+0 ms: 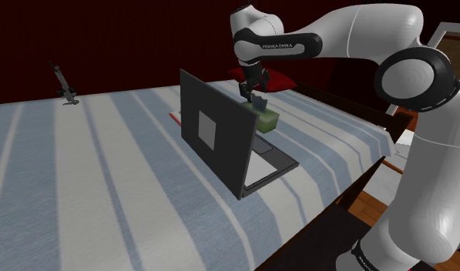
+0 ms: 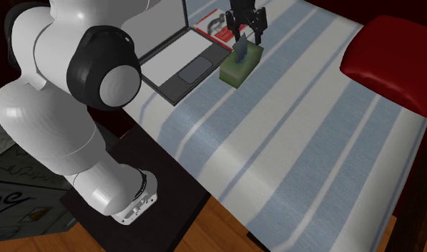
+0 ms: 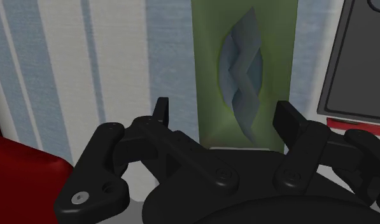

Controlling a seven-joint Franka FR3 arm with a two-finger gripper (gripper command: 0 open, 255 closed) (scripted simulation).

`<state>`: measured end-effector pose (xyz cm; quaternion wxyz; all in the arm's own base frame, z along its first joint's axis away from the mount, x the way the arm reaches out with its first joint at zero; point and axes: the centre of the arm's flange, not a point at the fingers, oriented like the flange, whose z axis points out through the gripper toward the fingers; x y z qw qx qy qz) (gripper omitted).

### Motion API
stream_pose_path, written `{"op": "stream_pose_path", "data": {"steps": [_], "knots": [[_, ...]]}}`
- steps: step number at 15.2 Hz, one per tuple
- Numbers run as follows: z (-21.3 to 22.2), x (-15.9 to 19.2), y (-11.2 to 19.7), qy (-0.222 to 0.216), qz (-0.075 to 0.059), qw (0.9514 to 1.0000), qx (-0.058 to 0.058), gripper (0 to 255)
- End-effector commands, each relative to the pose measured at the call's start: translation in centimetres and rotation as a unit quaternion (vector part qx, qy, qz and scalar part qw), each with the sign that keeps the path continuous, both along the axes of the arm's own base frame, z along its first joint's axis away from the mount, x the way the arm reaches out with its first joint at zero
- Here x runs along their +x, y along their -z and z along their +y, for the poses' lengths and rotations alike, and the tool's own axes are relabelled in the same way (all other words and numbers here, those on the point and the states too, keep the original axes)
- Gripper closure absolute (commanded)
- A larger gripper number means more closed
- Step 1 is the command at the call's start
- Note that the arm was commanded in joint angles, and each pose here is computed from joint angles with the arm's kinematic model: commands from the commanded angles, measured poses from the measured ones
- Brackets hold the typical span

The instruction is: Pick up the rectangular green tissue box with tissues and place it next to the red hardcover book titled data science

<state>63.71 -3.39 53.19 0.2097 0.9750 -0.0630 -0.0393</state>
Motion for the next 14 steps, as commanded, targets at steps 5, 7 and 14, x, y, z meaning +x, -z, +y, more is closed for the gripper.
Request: {"op": "stream_pose_path", "data": {"steps": [5, 7, 14], "knots": [[1.6, 0.4, -3.5, 0.0, 0.0, 1.0, 0.0, 0], [2.0, 0.5, -4.5, 0.0, 0.0, 1.0, 0.0, 0], [2.0, 0.5, -4.5, 0.0, 0.0, 1.0, 0.0, 0]]}}
